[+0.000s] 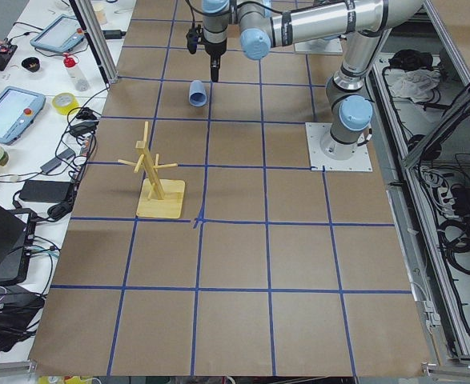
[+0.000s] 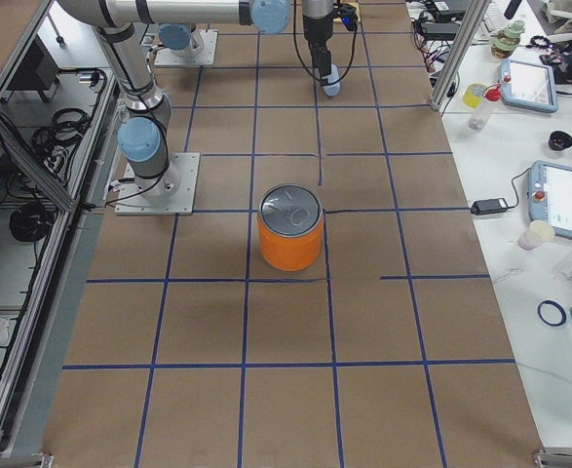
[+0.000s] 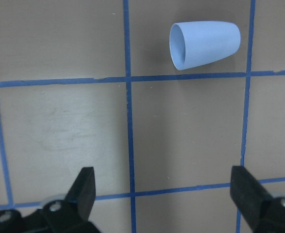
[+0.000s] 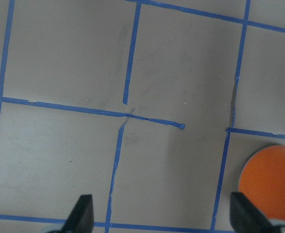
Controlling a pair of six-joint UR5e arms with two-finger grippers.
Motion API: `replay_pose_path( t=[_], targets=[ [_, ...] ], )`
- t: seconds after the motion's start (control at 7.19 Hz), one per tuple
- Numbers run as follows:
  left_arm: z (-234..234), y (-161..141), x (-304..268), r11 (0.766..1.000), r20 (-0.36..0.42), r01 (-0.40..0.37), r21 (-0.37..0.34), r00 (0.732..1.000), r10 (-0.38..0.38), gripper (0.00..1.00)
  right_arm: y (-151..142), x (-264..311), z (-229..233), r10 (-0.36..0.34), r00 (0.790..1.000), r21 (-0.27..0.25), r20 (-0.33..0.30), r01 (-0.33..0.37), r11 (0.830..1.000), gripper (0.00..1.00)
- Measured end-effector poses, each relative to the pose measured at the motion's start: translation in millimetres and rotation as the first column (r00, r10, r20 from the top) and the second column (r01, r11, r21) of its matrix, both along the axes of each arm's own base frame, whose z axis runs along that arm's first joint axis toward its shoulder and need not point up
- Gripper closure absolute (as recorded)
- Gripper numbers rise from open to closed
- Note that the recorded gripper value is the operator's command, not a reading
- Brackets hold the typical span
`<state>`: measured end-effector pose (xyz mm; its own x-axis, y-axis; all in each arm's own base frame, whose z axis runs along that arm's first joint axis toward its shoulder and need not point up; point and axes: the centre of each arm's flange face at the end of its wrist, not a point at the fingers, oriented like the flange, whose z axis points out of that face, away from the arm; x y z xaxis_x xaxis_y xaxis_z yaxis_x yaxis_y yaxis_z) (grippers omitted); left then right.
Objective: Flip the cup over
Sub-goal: 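Raise the right gripper back toward its start while the left gripper reaches toward the cup, then close the left gripper around the closed end of the lying cup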
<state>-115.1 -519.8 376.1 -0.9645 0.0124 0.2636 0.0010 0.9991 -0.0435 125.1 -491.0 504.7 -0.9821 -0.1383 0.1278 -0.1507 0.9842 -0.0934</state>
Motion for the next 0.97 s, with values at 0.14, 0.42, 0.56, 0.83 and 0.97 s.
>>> replay_pose_path(
  t=[0.14,0.42,0.56,0.83,0.97],
  targets=[
    [-35.6,-12.4,-1.1,1.000,-0.073,-0.006,0.002,0.997,0.006,0.00,2.9,-3.5,2.3,-0.016,1.000,0.007,0.006,0.016,1.000,0.00],
    [-91.0,-35.7,-9.6,1.000,-0.226,-0.010,0.029,0.974,0.016,0.00,1.2,-17.5,-4.8,-0.052,0.998,0.031,0.023,0.051,0.998,0.00],
    [-111.2,-44.3,-13.3,0.999,-0.279,-0.011,0.035,0.960,0.020,0.00,0.2,-22.9,-7.5,-0.065,0.997,0.039,0.029,0.064,0.997,0.00],
    [-146.1,-58.6,-19.4,0.999,-0.369,-0.010,0.036,0.929,0.023,0.00,-5.9,-28.1,-13.2,-0.111,0.993,0.050,0.031,0.109,0.993,0.00],
    [-160.2,-64.0,-20.4,0.999,-0.387,-0.010,0.036,0.922,0.023,0.00,-8.4,-28.8,-17.2,-0.130,0.991,0.056,0.030,0.128,0.990,0.00]
  ],
)
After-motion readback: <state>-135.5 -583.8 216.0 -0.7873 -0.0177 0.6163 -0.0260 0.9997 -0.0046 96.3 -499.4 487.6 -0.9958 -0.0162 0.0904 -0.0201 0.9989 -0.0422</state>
